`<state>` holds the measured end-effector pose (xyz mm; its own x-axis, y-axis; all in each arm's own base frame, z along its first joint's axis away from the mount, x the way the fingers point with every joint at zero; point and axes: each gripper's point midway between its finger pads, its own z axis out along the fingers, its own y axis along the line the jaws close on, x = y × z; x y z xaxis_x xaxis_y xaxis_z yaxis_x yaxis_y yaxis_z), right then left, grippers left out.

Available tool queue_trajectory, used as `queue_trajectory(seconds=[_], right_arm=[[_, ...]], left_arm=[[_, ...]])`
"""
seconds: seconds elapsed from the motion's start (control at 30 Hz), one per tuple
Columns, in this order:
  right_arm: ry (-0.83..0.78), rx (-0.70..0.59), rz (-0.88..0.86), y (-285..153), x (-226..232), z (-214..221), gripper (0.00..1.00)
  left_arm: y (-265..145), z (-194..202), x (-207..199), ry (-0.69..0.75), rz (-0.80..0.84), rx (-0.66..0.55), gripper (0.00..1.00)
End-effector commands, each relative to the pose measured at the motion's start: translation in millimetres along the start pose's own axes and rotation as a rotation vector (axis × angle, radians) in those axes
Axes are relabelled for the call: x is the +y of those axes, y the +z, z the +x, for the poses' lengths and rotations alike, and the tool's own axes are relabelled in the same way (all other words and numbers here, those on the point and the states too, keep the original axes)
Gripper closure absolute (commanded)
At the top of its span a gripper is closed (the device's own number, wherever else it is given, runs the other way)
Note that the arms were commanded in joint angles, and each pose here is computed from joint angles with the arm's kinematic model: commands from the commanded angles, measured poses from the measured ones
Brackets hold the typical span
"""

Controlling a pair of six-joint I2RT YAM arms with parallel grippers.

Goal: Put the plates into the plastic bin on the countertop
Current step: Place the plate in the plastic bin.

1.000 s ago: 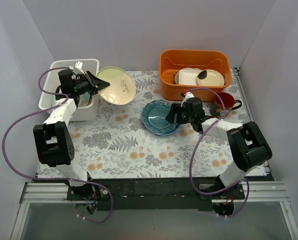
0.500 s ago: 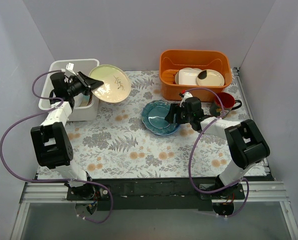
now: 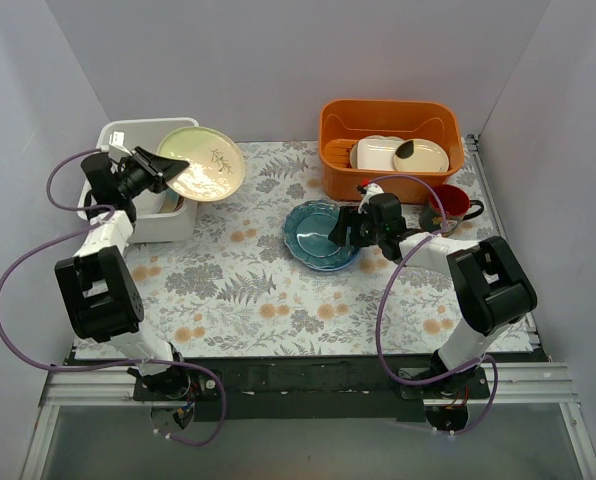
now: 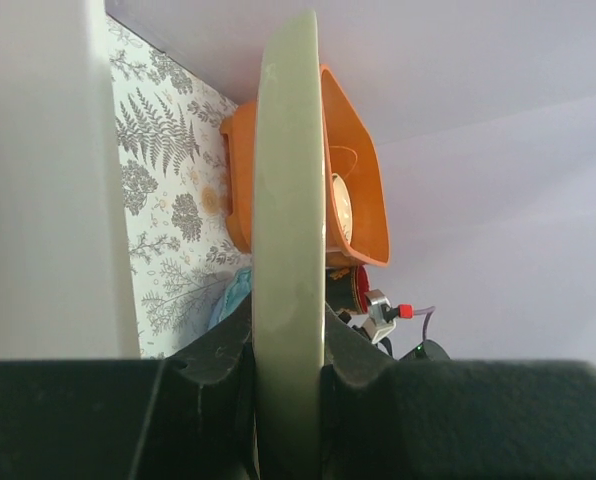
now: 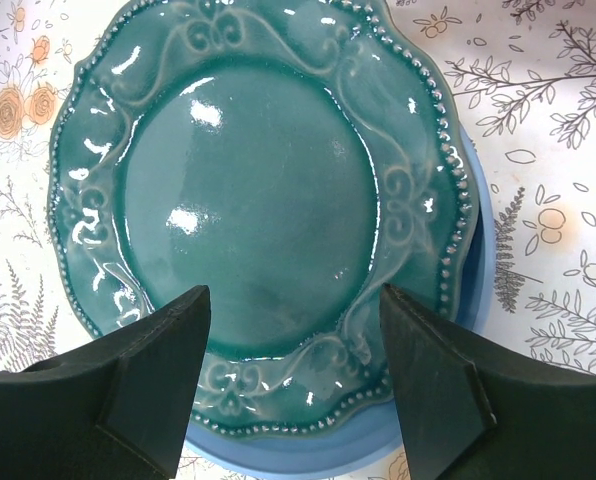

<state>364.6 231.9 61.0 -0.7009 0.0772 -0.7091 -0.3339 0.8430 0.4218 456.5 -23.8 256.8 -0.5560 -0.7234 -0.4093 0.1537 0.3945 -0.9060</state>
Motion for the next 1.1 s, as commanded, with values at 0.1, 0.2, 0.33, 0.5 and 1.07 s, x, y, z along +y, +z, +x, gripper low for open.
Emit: queue_trajectory(seconds=[0.1, 0.2, 0.33, 0.5, 1.07], right_arm=[[-0.013, -0.035, -0.027, 3.5, 9.1, -16.2, 0.25], [-0.014, -0.034, -0.030, 4.2, 9.6, -16.4, 0.24], [-0.011, -0.030, -0.031, 5.1, 9.6, -15.4, 0.25], [-0.009, -0.024, -0.035, 7.4, 9.4, -13.2, 0.25], [-0.009, -0.035, -0.048, 5.4, 11.4, -14.4, 0.23]], left_arm=[[-31.1, -23.2, -58.1, 0.118, 0.139, -0.103, 1.00], [-36.8, -28.2, -54.7, 0.108, 0.138, -0.130, 1.00], [-44.9, -37.1, -48.7, 0.096, 0.126, -0.172, 1.00], [-52.8, -47.3, -39.6, 0.080, 0.102, -0.216, 1.00], [-81.3, -72.2, -12.2, 0.041, 0.030, -0.361, 1.00]])
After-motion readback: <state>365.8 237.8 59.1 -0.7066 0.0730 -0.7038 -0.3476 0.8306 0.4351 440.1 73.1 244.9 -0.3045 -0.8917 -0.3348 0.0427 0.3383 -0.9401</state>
